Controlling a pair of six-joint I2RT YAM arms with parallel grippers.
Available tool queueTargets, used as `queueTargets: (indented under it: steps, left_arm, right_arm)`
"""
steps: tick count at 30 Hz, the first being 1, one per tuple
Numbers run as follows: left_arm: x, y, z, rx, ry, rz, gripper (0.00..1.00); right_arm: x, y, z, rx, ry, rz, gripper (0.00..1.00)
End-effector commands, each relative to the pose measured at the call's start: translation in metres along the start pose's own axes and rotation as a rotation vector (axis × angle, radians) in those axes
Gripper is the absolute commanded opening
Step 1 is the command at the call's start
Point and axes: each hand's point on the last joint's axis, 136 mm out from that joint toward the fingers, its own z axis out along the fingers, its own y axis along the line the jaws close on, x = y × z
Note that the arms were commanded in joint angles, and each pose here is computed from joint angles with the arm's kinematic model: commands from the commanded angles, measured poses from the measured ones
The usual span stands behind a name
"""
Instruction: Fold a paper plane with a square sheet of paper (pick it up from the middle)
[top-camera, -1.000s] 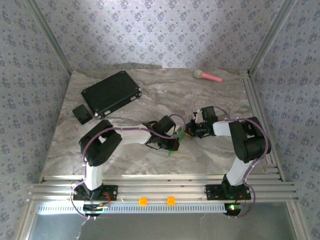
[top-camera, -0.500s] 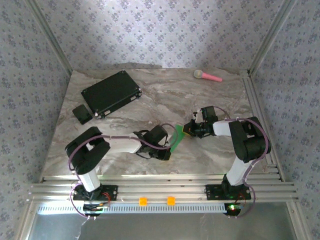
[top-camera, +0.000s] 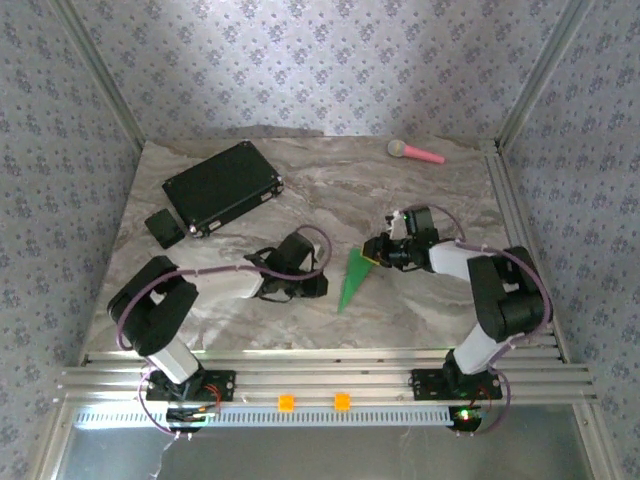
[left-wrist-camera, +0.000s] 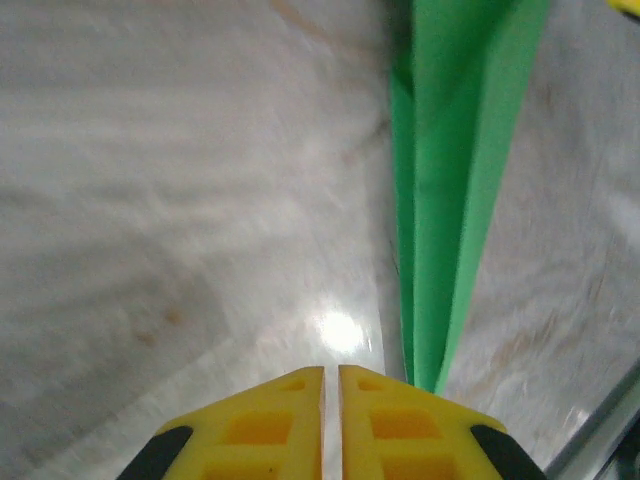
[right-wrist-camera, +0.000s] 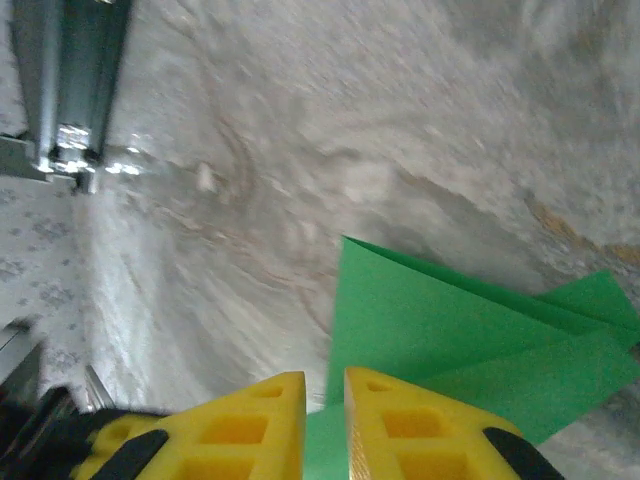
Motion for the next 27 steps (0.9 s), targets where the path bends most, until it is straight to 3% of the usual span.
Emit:
queueTargets:
  steps: [1,6,15,27]
  left_arm:
    - [-0.034,-0.020,0.006,0.101,-0.023,-0.058,0.12]
    - [-0.047,-0.024,0.021,0.139,0.002,-0.066,0.17]
    - [-0.054,-0.038,0.045,0.208,0.074,-0.053,0.26]
    - [-0.054,-0.030,0.059,0.183,0.101,-0.061,0.25]
  right_arm:
    - [-0.003,-0.007,-0.019,0.056,-0.053,0.009,0.21]
    - [0.011,-0.022,-0.033,0.087,-0.065,0.076,0.24]
    - [0.040,-0.034,-0.024,0.099,0.009,0.121,0.24]
    - [0.048,-0.037,-0.007,0.099,0.065,0.134,0.23]
